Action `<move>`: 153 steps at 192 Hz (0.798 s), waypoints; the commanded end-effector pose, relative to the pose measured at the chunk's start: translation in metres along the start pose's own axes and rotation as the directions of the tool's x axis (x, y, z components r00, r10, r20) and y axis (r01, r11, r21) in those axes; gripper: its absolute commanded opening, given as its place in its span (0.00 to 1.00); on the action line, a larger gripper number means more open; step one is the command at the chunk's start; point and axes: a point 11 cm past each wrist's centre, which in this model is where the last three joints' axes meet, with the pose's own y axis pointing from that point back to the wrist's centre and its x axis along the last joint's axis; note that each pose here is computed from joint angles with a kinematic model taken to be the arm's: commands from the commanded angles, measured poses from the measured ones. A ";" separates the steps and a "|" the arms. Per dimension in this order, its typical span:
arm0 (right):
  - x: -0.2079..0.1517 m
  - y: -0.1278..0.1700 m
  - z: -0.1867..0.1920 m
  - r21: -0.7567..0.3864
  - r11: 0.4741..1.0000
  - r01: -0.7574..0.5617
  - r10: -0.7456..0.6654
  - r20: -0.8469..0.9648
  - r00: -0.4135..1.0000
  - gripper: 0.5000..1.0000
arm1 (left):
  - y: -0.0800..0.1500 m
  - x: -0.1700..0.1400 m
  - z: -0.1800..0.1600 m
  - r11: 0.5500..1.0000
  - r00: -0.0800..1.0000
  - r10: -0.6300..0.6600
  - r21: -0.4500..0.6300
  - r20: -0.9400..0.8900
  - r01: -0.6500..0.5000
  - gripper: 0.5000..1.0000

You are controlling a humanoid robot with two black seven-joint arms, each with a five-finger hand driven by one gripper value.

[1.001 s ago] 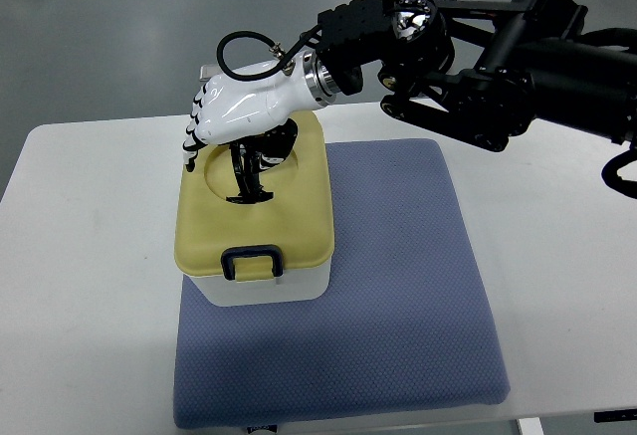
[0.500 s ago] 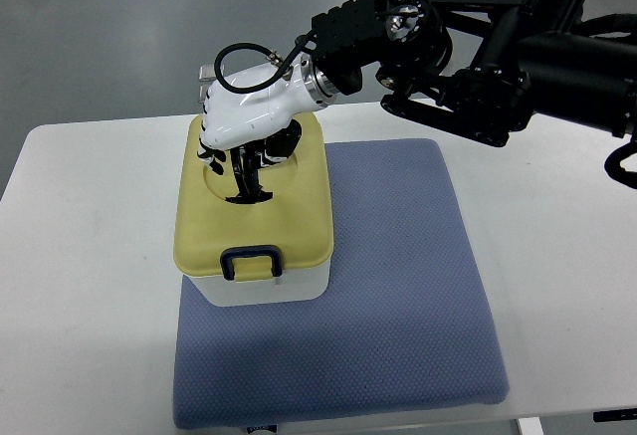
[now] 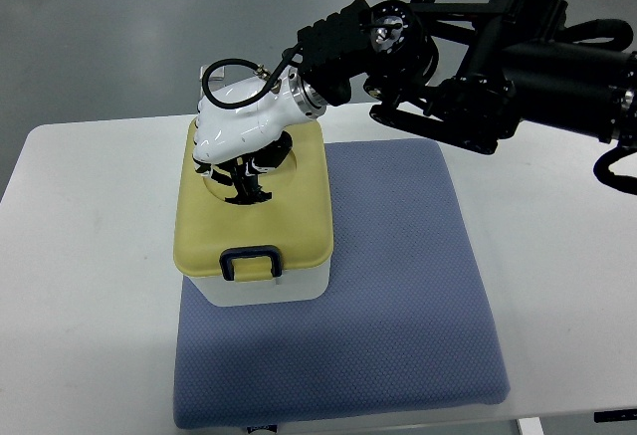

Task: Open white storage box with right hand
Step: 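Lift the yellow lid up off the white box with the right hand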

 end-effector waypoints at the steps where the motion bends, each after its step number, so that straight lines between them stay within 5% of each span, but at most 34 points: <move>1: 0.000 0.001 0.002 -0.006 1.000 -0.003 0.003 -0.001 1.000 0.00 | 0.000 0.000 0.003 1.000 1.000 0.000 -0.004 0.001 0.000 1.00; 153: 0.048 0.051 0.059 -0.192 0.950 -0.245 0.259 0.055 0.964 0.00 | 0.000 0.000 0.004 1.000 1.000 0.001 -0.007 0.001 -0.001 1.00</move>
